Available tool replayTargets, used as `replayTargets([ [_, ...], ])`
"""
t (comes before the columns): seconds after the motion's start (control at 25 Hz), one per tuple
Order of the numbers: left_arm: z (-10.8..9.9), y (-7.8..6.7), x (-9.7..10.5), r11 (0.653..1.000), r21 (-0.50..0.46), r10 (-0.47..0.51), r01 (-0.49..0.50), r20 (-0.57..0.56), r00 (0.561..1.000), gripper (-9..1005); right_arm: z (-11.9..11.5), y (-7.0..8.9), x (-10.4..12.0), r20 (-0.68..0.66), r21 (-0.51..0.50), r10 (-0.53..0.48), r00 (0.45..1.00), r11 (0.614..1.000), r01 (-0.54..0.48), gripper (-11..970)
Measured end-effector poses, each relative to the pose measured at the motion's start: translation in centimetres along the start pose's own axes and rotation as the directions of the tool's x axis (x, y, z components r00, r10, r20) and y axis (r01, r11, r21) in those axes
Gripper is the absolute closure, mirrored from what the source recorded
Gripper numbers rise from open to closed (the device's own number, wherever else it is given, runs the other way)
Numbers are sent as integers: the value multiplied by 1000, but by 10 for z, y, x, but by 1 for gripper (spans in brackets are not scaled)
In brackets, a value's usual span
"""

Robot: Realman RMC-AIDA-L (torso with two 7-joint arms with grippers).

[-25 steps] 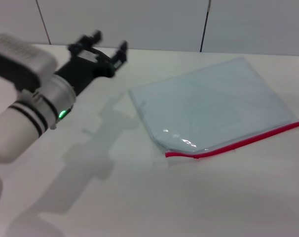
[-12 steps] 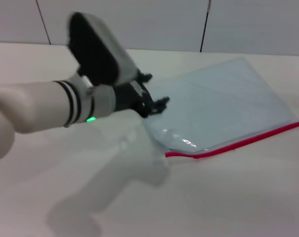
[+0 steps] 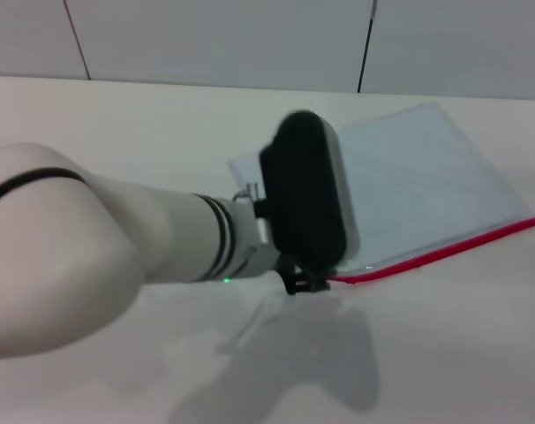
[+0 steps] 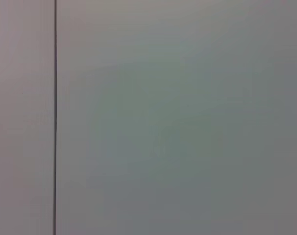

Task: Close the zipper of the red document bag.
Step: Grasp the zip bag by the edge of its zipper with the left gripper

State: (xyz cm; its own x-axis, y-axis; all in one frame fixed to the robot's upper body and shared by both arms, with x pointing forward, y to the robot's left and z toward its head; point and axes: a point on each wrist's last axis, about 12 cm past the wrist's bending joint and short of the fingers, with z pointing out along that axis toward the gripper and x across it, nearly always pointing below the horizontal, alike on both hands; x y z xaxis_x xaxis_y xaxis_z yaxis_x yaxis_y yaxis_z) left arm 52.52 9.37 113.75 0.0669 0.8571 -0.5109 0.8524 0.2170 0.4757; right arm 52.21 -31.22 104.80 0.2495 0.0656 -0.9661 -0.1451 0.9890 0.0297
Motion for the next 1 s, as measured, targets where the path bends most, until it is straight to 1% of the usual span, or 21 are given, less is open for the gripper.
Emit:
replayTargets([
  [0.12,3,-7,-3,1000,16,27,-27,-9,1000,323,0,0,0,0,0,0,1000,1000,0,123],
  [0.16,3,-7,-3,1000,16,27,-27,-9,1000,326,0,0,0,0,0,0,1000,1000,0,124],
  [0.24,6,-14,-2,998,32,51,-50,-19,999,333,0,0,0,1,0,0,1000,1000,0,126],
  [0.32,10,-16,2,997,41,63,-62,-38,997,339,0,0,0,1,0,0,1000,1000,0,128],
  [0.52,18,-15,9,997,43,63,-60,-60,996,356,0,0,-1,5,-3,0,1000,1000,0,133],
  [0.76,23,-13,16,997,6,72,-72,-45,996,376,0,0,-1,7,-5,-2,1000,1000,2,139],
  [1.0,32,-18,22,995,-3,102,-102,-29,994,396,0,0,-1,7,-8,-2,1000,1000,2,144],
])
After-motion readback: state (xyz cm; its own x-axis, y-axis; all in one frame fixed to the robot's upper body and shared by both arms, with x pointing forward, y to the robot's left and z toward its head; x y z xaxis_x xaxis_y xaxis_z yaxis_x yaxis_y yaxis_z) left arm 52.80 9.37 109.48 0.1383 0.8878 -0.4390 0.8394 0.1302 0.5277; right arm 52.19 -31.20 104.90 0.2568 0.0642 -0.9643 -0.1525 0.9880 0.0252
